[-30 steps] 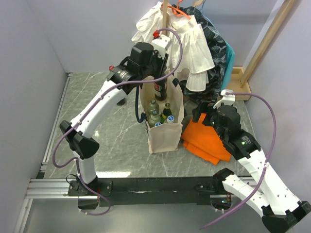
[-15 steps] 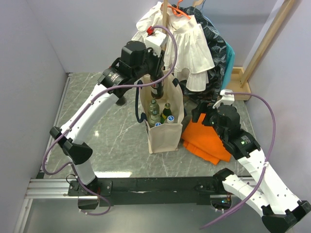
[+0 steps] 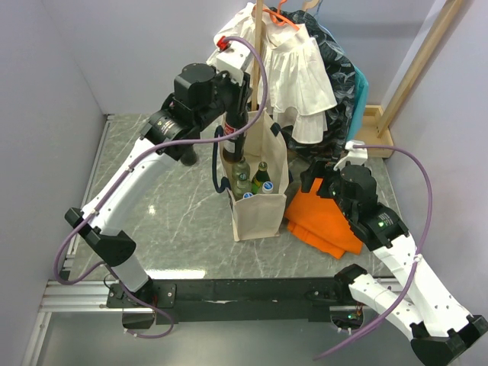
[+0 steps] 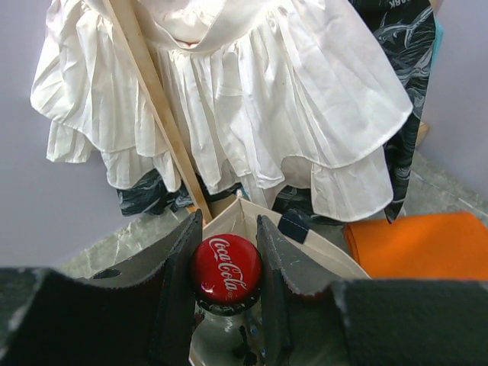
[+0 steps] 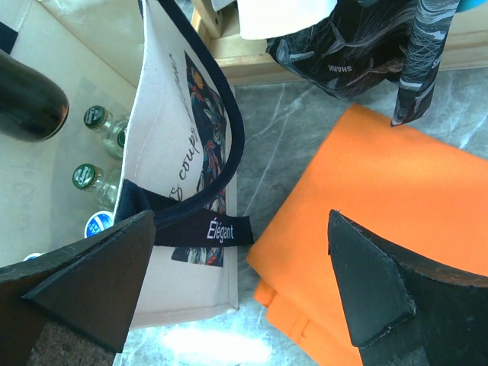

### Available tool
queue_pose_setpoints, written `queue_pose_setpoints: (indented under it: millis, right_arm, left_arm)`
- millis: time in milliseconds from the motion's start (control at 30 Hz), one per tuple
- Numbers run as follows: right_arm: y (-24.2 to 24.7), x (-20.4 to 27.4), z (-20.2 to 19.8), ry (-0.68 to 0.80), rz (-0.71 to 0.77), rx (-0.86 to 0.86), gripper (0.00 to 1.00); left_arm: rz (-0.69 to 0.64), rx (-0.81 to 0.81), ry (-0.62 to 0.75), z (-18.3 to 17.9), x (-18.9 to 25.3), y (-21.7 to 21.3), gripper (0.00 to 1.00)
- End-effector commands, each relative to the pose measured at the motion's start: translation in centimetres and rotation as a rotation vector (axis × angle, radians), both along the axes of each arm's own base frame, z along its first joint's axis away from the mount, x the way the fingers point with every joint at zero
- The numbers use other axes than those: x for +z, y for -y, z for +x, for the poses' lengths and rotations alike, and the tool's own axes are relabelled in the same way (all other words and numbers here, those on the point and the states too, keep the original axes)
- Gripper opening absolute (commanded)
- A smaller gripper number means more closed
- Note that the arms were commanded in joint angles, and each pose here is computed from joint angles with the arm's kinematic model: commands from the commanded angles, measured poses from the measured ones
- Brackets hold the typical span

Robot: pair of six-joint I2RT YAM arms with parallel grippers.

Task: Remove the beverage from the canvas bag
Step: Take out the drink from the canvas bag.

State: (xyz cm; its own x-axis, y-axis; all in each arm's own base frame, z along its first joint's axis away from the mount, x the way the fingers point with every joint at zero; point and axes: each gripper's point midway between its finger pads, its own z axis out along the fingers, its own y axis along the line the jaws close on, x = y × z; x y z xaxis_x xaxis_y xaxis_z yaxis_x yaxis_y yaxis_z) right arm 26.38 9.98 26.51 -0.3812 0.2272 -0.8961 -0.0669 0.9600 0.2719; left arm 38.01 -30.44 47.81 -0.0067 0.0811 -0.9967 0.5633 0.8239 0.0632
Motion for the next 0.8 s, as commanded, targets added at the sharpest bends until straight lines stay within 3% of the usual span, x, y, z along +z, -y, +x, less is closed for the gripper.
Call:
queue_pose_setpoints:
  millis: [0,767]
  right_arm:
    - [0.0,1.3,0.0,0.040,0.017,0.000,1.00]
    - [-0.6,1.1,0.4,0.032,0.025,0.019,1.00]
  left_arm:
    - [-0.303,0.040,0.410,-5.1,16.8,-5.3,0.01]
    - [-0.313,0.190,0.548,-6.9,20.3,-10.2,0.01]
